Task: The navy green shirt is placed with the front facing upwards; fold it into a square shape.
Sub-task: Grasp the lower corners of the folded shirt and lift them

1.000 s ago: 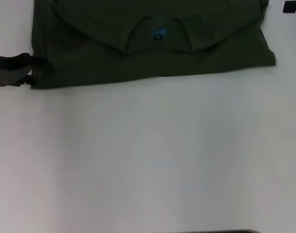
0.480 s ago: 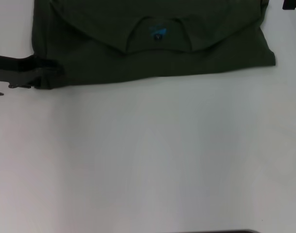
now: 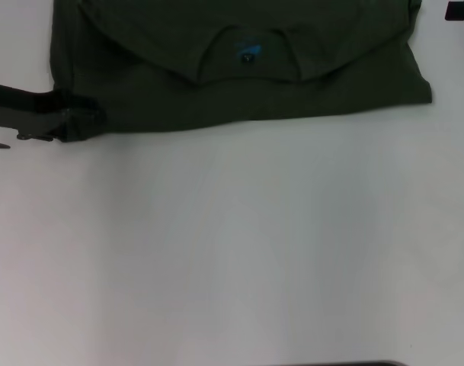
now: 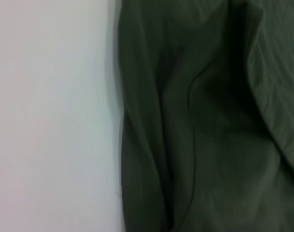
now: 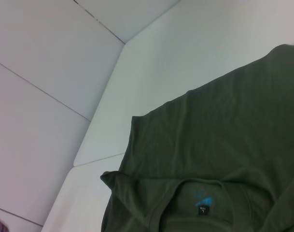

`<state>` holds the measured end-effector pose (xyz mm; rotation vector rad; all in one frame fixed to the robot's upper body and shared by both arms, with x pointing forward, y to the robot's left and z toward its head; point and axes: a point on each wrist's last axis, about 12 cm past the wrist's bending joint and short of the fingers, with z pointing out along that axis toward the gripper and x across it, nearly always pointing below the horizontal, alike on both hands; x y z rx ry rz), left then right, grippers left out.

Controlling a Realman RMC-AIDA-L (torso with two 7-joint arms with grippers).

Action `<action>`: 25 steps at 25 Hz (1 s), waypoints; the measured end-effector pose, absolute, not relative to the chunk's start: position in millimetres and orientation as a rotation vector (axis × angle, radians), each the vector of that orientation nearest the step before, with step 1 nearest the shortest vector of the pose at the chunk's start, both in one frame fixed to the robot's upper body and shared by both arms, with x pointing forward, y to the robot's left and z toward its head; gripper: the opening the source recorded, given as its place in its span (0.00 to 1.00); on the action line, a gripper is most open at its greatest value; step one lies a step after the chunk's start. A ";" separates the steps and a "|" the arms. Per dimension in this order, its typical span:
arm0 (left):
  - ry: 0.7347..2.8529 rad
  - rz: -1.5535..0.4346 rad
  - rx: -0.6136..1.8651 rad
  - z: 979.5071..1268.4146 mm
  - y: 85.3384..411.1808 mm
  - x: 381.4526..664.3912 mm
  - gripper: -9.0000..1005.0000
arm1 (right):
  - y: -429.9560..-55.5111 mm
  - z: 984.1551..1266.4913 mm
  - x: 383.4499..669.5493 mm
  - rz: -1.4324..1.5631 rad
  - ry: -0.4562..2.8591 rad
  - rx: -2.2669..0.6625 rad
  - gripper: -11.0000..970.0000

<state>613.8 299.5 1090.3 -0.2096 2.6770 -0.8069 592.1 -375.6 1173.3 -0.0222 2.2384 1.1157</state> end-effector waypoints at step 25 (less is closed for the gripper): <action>2.754 -0.814 -0.105 1110.5 311.7 614.1 0.06 | -392.0 1162.7 586.3 0.953 2.422 -0.006 0.84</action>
